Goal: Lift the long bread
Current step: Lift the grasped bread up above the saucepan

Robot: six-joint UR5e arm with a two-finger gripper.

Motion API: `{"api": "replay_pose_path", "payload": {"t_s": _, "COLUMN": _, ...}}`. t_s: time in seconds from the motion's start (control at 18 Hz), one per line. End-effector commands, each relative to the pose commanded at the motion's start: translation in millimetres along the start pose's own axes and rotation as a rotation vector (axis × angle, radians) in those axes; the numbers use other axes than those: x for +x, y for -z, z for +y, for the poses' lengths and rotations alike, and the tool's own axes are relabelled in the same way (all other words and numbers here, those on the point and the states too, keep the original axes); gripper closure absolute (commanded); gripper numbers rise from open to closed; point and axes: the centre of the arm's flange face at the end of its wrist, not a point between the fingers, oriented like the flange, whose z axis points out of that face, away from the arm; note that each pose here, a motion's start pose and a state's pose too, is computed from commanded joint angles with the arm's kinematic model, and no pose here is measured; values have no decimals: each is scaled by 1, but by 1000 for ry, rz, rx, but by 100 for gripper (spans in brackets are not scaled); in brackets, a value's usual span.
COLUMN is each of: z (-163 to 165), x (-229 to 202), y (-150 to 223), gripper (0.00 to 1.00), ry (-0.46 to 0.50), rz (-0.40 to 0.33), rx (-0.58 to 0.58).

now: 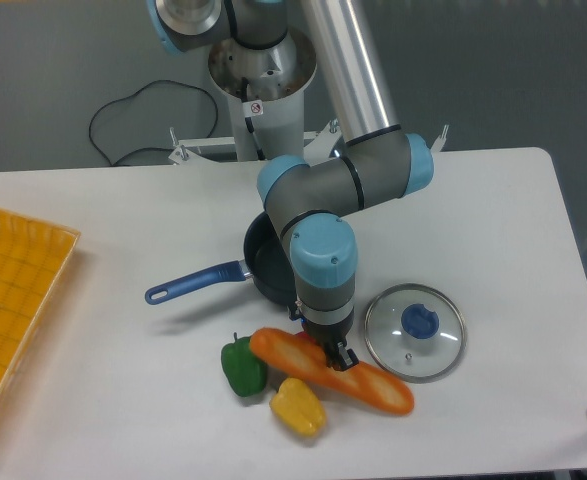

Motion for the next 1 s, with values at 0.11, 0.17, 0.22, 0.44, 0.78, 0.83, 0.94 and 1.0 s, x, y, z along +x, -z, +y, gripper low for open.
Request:
{"api": "replay_pose_path", "payload": {"t_s": 0.11, "z": 1, "x": 0, "y": 3, "gripper": 90, "ry": 2, "rz": -5, "rx": 0}}
{"api": "replay_pose_path", "payload": {"t_s": 0.17, "z": 0, "x": 0, "y": 4, "gripper": 91, "ry": 3, "rz": -6, "rx": 1}}
{"api": "replay_pose_path", "payload": {"t_s": 0.22, "z": 1, "x": 0, "y": 4, "gripper": 93, "ry": 8, "rz": -5, "rx": 0}}
{"api": "replay_pose_path", "payload": {"t_s": 0.44, "z": 0, "x": 1, "y": 16, "gripper": 94, "ry": 14, "rz": -18, "rx": 3}}
{"api": "replay_pose_path", "payload": {"t_s": 0.78, "z": 8, "x": 12, "y": 74, "gripper": 94, "ry": 38, "rz": -40, "rx": 4}}
{"api": "replay_pose_path", "payload": {"t_s": 0.83, "z": 9, "x": 15, "y": 83, "gripper": 94, "ry": 46, "rz": -43, "rx": 5}}
{"api": "replay_pose_path", "payload": {"t_s": 0.94, "z": 11, "x": 21, "y": 97, "gripper": 94, "ry": 61, "rz": -44, "rx": 7}}
{"api": "replay_pose_path", "payload": {"t_s": 1.0, "z": 10, "x": 24, "y": 102, "gripper": 93, "ry": 78, "rz": -39, "rx": 10}}
